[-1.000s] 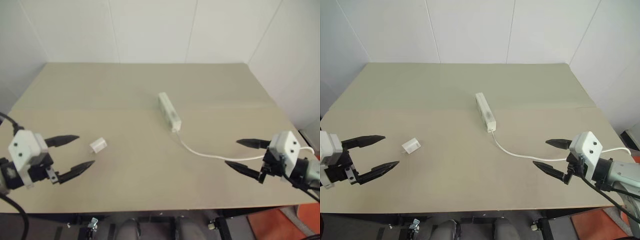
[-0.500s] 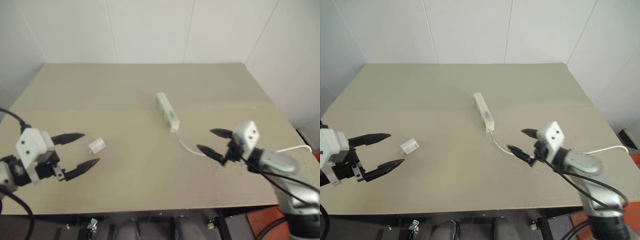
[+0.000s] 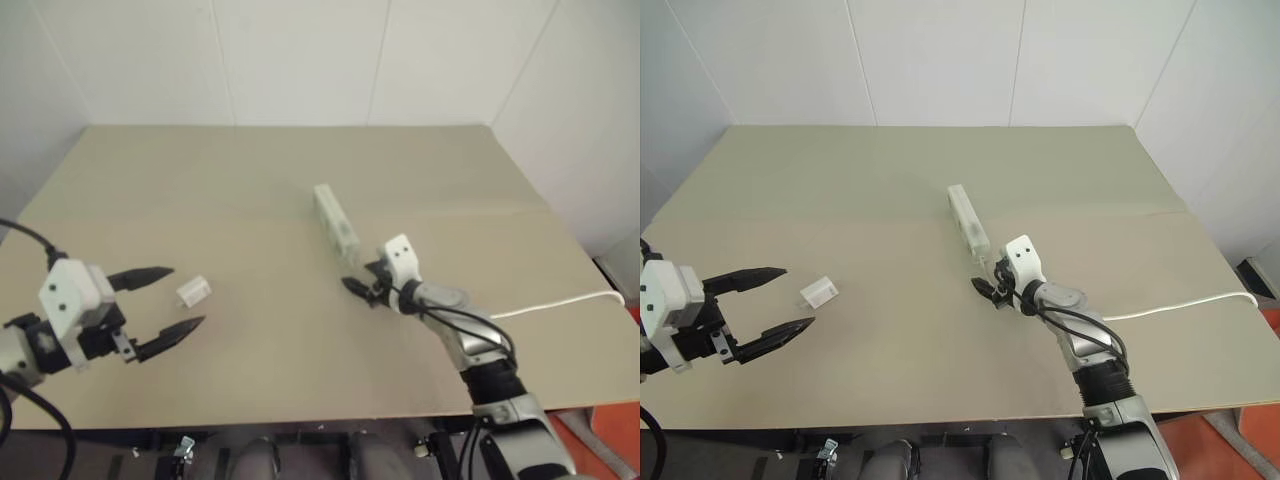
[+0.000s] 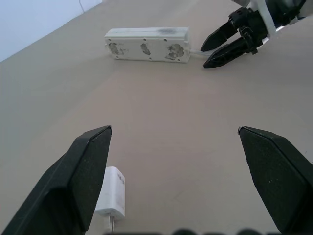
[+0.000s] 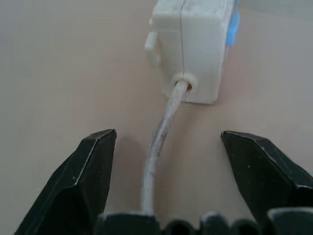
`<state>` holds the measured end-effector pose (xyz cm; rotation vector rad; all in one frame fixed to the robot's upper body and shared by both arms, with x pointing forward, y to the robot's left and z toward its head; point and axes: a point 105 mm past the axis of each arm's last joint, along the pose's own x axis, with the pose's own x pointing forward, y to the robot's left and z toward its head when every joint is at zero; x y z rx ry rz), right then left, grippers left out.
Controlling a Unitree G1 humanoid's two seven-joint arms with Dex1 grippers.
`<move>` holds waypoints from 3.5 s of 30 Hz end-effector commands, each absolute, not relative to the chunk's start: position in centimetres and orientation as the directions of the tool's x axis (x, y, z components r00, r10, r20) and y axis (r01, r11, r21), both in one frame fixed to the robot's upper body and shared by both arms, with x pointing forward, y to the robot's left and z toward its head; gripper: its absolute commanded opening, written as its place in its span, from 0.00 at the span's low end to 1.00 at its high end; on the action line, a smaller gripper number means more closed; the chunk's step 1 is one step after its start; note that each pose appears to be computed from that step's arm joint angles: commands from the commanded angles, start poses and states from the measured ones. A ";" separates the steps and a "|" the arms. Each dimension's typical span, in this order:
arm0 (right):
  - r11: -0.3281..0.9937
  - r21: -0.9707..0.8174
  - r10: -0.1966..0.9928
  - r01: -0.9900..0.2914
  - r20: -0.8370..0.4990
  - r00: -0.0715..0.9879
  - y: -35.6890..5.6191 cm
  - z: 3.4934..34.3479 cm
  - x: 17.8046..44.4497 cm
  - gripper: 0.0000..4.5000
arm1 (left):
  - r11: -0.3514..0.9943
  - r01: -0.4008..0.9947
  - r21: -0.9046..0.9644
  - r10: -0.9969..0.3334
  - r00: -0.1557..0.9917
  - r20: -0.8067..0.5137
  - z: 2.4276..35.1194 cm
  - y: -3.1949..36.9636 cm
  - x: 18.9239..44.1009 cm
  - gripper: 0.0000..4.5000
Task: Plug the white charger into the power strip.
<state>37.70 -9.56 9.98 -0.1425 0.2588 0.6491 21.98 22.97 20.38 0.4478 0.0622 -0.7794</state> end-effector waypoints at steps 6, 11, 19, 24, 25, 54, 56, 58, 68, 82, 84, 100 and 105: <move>0.762 -0.129 0.596 -0.635 -0.243 0.765 -8.8 10.3 37.8 0.22 | 0.604 0.683 0.411 -0.675 0.713 -0.192 20.9 22.3 21.9 1.00; 0.697 -0.292 0.628 -0.655 -0.192 0.754 -8.7 11.1 37.1 0.00 | 0.601 0.685 0.411 -0.678 0.710 -0.191 20.9 22.1 21.9 1.00; 0.423 -0.689 0.826 -0.588 0.025 0.564 -8.4 14.6 33.5 0.00 | 0.592 0.695 0.408 -0.688 0.700 -0.193 20.8 21.8 22.1 1.00; 0.242 -0.762 0.919 -0.601 -0.017 0.393 -9.5 14.2 30.9 0.00 | 0.589 0.699 0.406 -0.691 0.696 -0.196 20.8 21.8 22.2 1.00; 0.190 -0.764 0.929 -0.616 -0.064 0.366 -9.9 13.6 30.5 0.00 | 0.588 0.700 0.406 -0.692 0.695 -0.197 20.7 21.8 22.3 1.00; 0.502 -0.052 0.865 -0.863 0.029 0.501 -7.8 11.6 28.3 0.99 | 0.556 0.729 0.399 -0.720 0.662 -0.206 20.6 21.2 22.6 1.00; 0.502 -0.063 0.865 -0.862 0.029 0.501 -7.2 11.4 28.6 0.99 | 0.553 0.731 0.399 -0.722 0.660 -0.208 20.7 21.2 22.6 1.00; 0.495 -0.073 0.869 -0.866 0.025 0.494 -6.6 11.2 28.8 0.99 | 0.551 0.732 0.401 -0.723 0.658 -0.209 20.7 21.1 22.6 1.00; 0.460 -0.117 0.886 -0.880 -0.005 0.463 -6.3 10.1 29.7 0.99 | 0.546 0.733 0.405 -0.729 0.654 -0.201 20.9 21.0 22.6 1.00; 0.419 -0.121 0.906 -0.900 -0.006 0.423 -5.4 9.2 30.5 0.99 | 0.546 0.734 0.404 -0.730 0.653 -0.201 20.9 20.8 22.6 1.00; 0.405 -0.114 0.913 -0.907 -0.012 0.409 -5.1 8.8 30.6 0.99 | 0.545 0.734 0.405 -0.731 0.653 -0.201 20.9 20.8 22.7 1.00; 0.288 -0.063 0.954 -0.956 -0.073 0.292 -4.0 6.4 30.5 0.80 | 0.544 0.729 0.415 -0.726 0.657 -0.204 20.9 21.2 22.8 1.00; 0.261 -0.087 0.956 -0.961 -0.112 0.270 -4.0 5.7 30.6 0.77 | 0.543 0.728 0.419 -0.725 0.658 -0.205 20.9 21.3 22.8 1.00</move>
